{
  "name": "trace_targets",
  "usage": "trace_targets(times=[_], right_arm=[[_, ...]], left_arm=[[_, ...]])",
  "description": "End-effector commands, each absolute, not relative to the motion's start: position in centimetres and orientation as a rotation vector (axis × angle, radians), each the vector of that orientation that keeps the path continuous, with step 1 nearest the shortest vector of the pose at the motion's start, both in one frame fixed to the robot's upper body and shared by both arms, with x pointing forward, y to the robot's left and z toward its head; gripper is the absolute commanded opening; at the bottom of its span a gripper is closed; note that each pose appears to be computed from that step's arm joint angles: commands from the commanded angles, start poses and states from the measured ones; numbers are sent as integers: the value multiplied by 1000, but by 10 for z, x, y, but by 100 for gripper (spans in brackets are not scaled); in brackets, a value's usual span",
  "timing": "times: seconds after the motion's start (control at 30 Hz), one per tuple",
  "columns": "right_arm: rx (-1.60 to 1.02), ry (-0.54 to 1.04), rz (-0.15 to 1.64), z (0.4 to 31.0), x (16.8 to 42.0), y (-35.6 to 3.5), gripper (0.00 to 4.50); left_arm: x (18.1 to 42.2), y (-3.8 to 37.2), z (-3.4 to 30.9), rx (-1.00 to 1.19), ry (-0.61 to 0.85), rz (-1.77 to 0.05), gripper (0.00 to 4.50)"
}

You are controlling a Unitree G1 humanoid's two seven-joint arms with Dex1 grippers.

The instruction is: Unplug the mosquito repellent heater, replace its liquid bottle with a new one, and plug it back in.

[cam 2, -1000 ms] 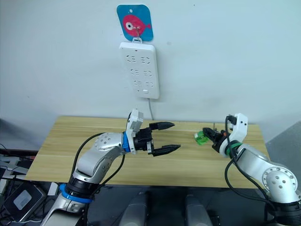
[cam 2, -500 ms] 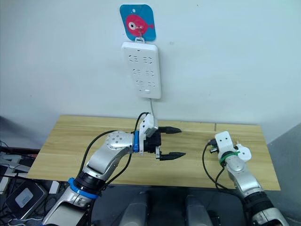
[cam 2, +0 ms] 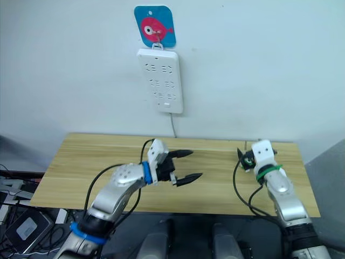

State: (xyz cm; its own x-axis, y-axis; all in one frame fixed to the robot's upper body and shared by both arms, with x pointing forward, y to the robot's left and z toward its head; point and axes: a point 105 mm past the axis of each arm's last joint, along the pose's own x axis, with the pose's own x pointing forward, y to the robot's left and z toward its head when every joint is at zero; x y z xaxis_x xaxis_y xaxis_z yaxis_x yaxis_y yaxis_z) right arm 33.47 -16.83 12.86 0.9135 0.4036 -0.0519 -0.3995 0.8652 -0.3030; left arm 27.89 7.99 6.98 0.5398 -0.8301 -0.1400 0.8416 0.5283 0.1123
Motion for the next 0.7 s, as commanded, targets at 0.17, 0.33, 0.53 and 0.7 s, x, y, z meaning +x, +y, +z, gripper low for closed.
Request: trace_targets(times=[0.17,0.33,0.53,0.7], right_arm=[[-291,78,970,153,289,-96,446],[-339,151,1208,151,270,-72,446],[-351,141,1195,158,283,-66,446],[-354,156,1202,163,278,-67,446]], left_arm=[[250,161,48,103,96,-406,450],[247,205,16,137,144,-149,450],[283,196,2,85,100,-120,450],[309,183,-8,51,101,-144,450]])
